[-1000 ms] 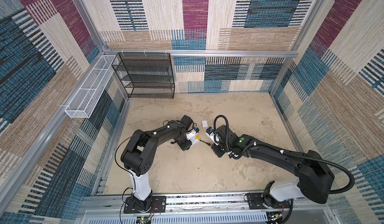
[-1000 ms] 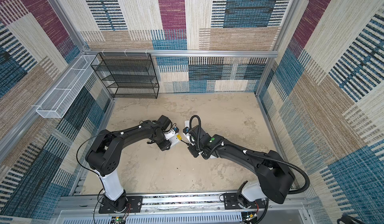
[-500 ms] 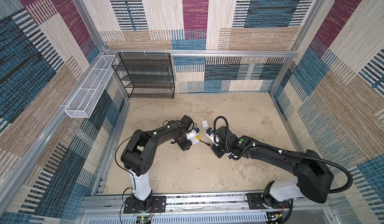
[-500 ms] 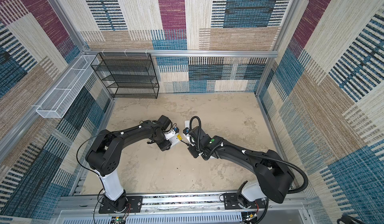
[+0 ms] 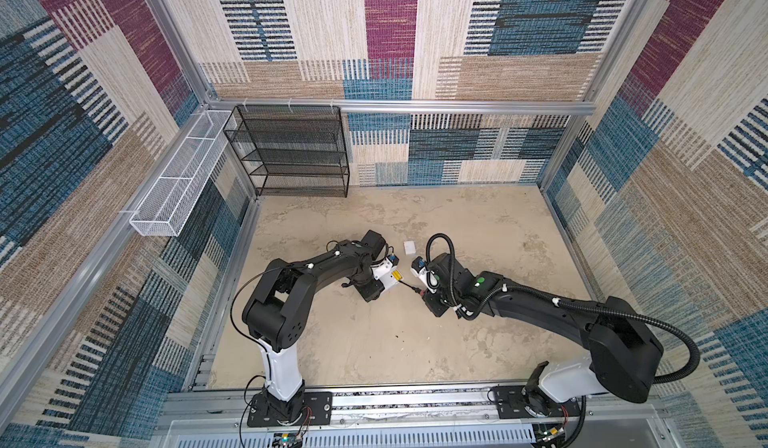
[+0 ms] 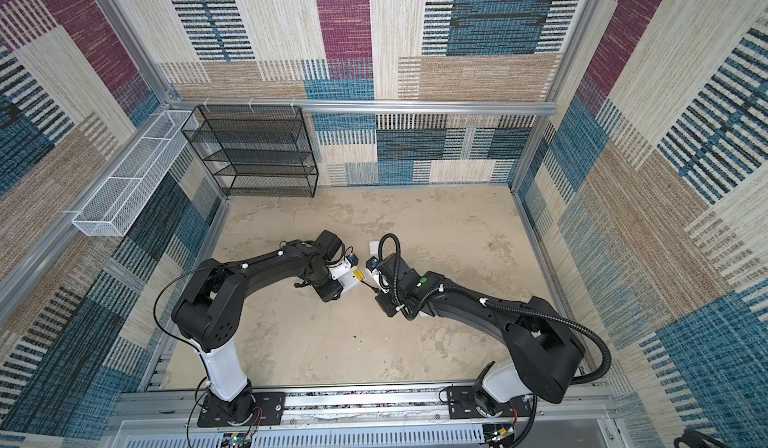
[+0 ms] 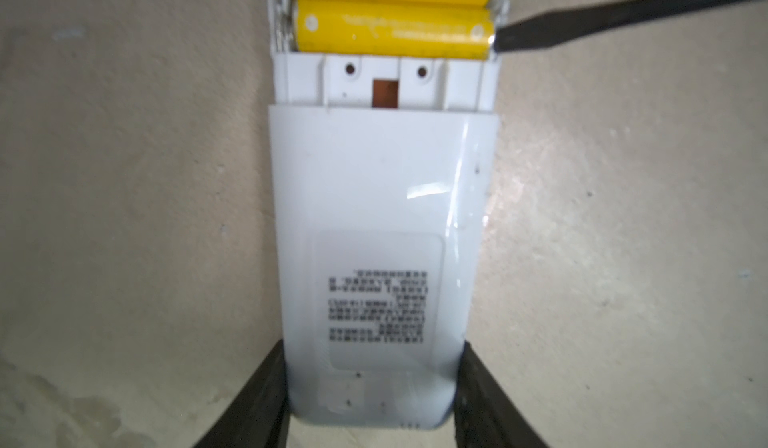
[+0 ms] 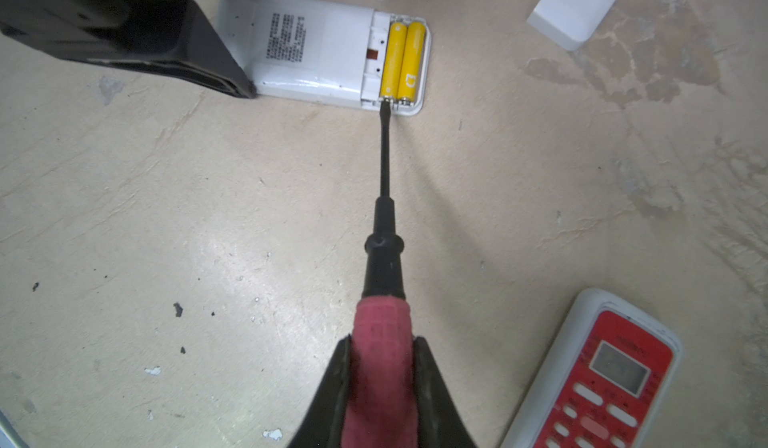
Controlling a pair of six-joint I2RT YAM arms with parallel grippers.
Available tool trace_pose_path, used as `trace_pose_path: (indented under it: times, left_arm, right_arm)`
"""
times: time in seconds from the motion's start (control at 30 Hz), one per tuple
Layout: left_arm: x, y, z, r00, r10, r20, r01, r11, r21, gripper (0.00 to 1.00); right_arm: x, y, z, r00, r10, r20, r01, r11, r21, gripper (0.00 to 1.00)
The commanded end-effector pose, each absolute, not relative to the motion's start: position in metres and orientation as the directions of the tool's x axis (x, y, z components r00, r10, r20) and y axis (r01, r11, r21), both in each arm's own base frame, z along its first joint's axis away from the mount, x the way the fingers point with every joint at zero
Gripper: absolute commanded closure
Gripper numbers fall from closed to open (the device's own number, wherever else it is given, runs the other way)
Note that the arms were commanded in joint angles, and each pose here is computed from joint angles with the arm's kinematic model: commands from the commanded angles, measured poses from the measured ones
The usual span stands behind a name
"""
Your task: Unload the batteries from the remote control
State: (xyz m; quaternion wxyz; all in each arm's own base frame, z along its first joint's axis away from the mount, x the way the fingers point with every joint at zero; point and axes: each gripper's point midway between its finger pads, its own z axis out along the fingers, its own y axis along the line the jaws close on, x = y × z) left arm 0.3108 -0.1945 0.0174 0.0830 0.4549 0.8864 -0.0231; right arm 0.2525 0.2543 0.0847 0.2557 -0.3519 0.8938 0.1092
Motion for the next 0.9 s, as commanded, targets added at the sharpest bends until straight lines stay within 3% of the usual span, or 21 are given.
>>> trace_pose_path:
  times: [0.0,0.5,0.87]
  left_arm:
    - [0.298,-0.180,0.004,-0.549,0.832,-0.077,0.833,0.553,0.037,0.56]
    - [0.294,-0.183,0.006,-0.540,0.838,-0.074,0.840,0.543,0.012,0.59]
    - [0.293,-0.184,0.007,-0.537,0.841,-0.071,0.843,0.538,0.006,0.61]
  right_arm:
    - [0.265,0.265,0.094,-0.607,-0.526,-0.596,-0.668,0.744,0.024,1.00]
    - [0.258,0.267,0.086,-0.674,-0.318,-0.667,-0.570,0.798,0.195,1.00]
    - [0.245,0.268,0.073,-0.680,-0.297,-0.670,-0.582,0.775,0.248,1.00]
